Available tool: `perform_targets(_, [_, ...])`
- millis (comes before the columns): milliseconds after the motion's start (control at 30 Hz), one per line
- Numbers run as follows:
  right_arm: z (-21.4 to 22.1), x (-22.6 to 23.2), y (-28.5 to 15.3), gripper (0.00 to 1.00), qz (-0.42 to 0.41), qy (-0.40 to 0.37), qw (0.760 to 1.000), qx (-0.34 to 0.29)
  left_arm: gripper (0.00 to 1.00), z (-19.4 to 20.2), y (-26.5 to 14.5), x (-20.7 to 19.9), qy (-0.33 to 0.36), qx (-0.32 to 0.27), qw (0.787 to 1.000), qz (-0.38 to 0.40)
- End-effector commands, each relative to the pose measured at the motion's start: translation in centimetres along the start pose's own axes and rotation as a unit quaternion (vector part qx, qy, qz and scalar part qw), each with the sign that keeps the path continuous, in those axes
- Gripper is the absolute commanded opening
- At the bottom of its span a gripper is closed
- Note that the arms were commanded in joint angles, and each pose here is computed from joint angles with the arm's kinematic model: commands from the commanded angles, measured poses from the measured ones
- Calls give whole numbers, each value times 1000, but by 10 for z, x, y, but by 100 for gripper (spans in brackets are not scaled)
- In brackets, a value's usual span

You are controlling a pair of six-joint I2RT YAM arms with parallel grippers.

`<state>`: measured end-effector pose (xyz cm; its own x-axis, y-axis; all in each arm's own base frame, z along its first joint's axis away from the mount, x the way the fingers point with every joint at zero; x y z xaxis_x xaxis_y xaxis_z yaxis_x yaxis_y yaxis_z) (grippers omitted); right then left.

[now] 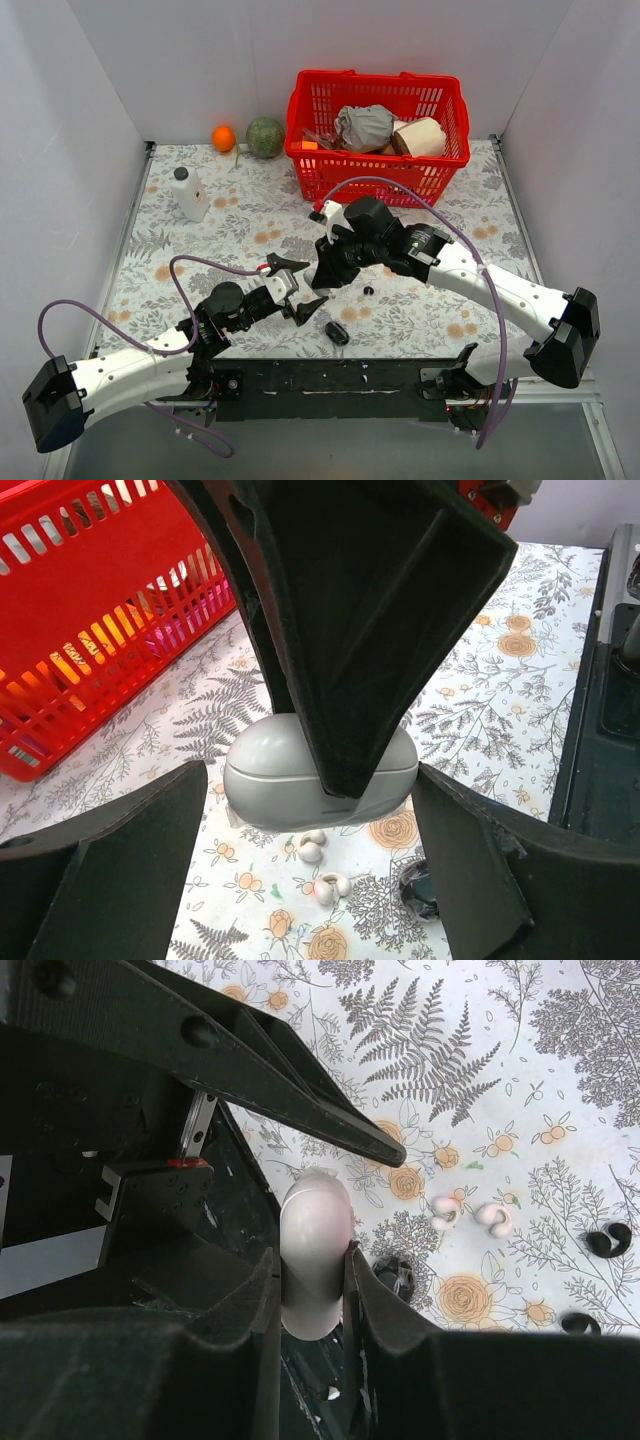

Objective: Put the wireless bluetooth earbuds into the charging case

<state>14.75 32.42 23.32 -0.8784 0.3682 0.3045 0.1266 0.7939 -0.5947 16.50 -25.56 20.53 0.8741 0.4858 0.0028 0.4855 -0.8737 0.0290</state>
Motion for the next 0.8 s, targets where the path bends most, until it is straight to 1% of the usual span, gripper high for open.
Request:
perform_targets(0, [-12, 10, -8, 1, -23, -18, 1000, -5, 83, -15, 2, -3, 1, -16, 1000, 7])
perform_targets(167, [-10, 12, -5, 1, -31, -12, 999, -6, 81, -19, 2, -4, -2, -25, 1000, 11])
perform_targets(267, [-12, 13, -4, 1, -35, -8, 999, -11, 78, -16, 4, -4, -7, -18, 1000, 12])
perform_targets(567, [-18, 16, -3, 1, -41, 3, 999, -22, 78, -12, 6, -1, -18, -15, 1000, -1])
perform_targets(667, [-18, 15, -3, 1, -39, 5, 999, -22, 73, -11, 6, -1, -16, -13, 1000, -1])
perform_targets(700, [-17, 16, -3, 1, -39, 6, 999, -21, 66, -11, 6, -1, -13, -12, 1000, 0])
perform_targets(767, [-17, 15, -3, 1, -39, 7, 999, -22, 57, -11, 6, -1, -12, -9, 1000, 0])
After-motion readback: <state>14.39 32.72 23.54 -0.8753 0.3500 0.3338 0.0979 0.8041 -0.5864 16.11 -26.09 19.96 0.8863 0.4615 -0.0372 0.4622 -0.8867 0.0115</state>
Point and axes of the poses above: each gripper's point midway between its finger pads, its own y axis out along the fingers, its own x axis along the line the jaws close on, z = x × y, the point moved 2 cm from there along -y, back along the fingers, and after that the axes turned 8 degrees about -y, right-handed, at the moved point
